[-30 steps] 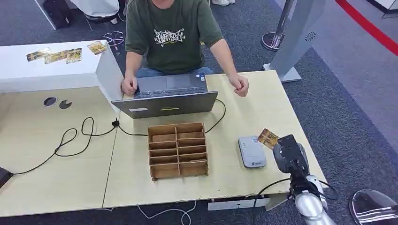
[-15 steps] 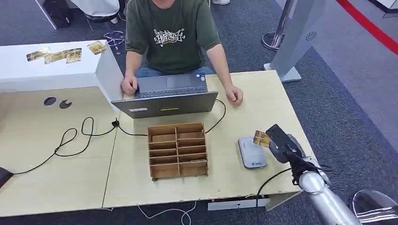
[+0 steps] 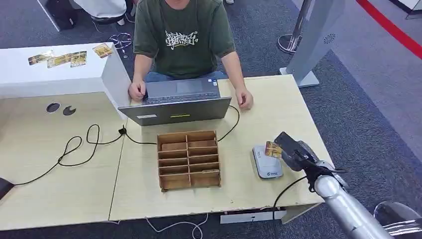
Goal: Pass the card to the sensor for recognition and then transmit it.
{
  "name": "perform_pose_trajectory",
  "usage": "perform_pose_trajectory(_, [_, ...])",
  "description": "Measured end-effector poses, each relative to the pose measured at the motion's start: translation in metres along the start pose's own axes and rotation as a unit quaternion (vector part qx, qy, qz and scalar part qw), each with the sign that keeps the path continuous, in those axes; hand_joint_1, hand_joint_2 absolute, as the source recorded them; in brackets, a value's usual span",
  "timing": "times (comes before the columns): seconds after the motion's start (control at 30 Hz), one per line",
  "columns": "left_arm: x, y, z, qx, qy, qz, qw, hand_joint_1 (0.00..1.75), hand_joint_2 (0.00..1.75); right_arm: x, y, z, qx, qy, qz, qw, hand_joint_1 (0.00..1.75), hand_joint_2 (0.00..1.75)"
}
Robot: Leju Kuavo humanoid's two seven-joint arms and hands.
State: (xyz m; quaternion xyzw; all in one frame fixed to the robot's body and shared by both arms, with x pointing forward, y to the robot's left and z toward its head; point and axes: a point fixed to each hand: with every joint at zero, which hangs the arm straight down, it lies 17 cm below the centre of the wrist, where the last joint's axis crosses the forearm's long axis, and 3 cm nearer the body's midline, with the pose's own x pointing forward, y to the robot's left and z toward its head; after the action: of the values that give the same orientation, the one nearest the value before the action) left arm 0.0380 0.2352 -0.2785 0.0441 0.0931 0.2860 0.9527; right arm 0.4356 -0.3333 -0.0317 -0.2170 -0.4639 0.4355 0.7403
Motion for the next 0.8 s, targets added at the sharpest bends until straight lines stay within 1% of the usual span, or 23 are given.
perform_pose_trajectory(0.5, [0.001, 0.003, 0.0, 0.002, 0.001, 0.003, 1.0, 0.0, 0.0, -0.032, 0.002, 0.008, 0.041, 0.029, 0.026, 0.998, 1.75, 1.75])
perform_pose_trajectory(0.8, [0.002, 0.005, -0.001, 0.003, 0.001, 0.003, 1.0, 0.0, 0.0, -0.049, 0.0, 0.013, 0.052, 0.042, 0.033, 0.997, 1.75, 1.75])
